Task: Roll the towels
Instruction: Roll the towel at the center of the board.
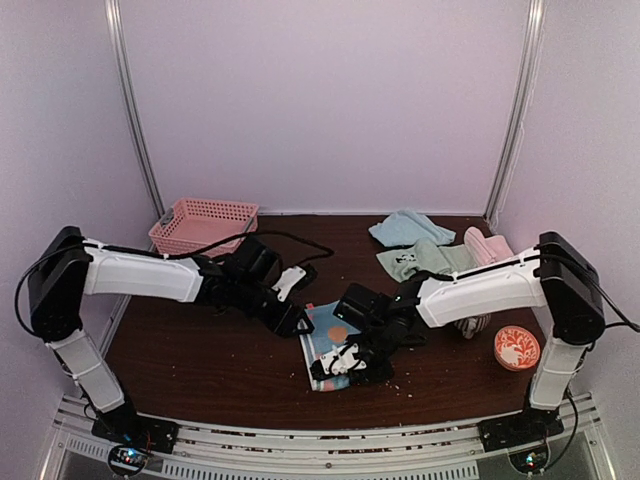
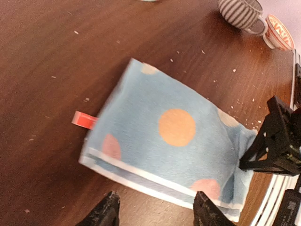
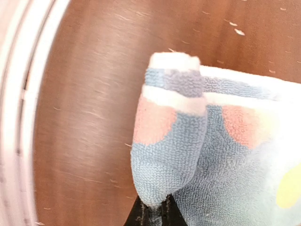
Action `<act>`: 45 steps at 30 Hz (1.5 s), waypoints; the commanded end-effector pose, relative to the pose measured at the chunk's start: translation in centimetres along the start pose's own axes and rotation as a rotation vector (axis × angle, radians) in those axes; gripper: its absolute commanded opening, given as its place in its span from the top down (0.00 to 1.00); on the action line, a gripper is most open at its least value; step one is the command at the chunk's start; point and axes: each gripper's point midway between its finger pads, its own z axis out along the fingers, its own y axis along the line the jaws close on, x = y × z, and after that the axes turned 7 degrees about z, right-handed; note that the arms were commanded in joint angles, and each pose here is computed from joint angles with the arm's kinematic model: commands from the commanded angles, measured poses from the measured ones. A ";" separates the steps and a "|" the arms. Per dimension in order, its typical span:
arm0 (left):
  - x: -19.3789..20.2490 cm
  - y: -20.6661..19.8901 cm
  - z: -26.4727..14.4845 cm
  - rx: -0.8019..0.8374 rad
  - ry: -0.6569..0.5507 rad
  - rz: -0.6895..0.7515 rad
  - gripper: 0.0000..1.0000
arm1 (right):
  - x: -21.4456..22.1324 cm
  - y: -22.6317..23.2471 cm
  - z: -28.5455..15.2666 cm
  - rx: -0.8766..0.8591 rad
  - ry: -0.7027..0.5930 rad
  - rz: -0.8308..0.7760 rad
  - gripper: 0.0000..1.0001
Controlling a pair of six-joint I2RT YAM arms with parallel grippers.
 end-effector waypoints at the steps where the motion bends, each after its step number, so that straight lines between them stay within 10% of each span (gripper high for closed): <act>1: -1.6 3.1 -5.1 -0.280 -0.095 0.067 0.46 | 1.7 4.8 -0.5 -0.387 0.079 0.241 0.98; 8: -6.8 -5.7 -11.8 -0.285 -0.388 0.414 0.43 | 3.1 1.2 1.2 -0.662 0.139 0.529 1.00; 14: -4.5 -13.5 -7.1 -0.103 -0.238 0.649 0.51 | 4.2 -0.4 3.5 -0.788 0.165 0.666 1.00; 20: -0.4 -13.1 -0.6 -0.096 -0.008 0.688 0.47 | 4.4 -1.4 3.9 -0.712 0.173 0.673 1.00; 37: 2.8 -11.1 7.2 -0.135 0.134 0.747 0.56 | 4.3 -1.7 3.8 -0.683 0.164 0.666 1.00; 45: 3.1 -10.7 7.9 -0.155 0.141 0.746 0.86 | 3.9 -1.7 3.5 -0.690 0.152 0.660 1.00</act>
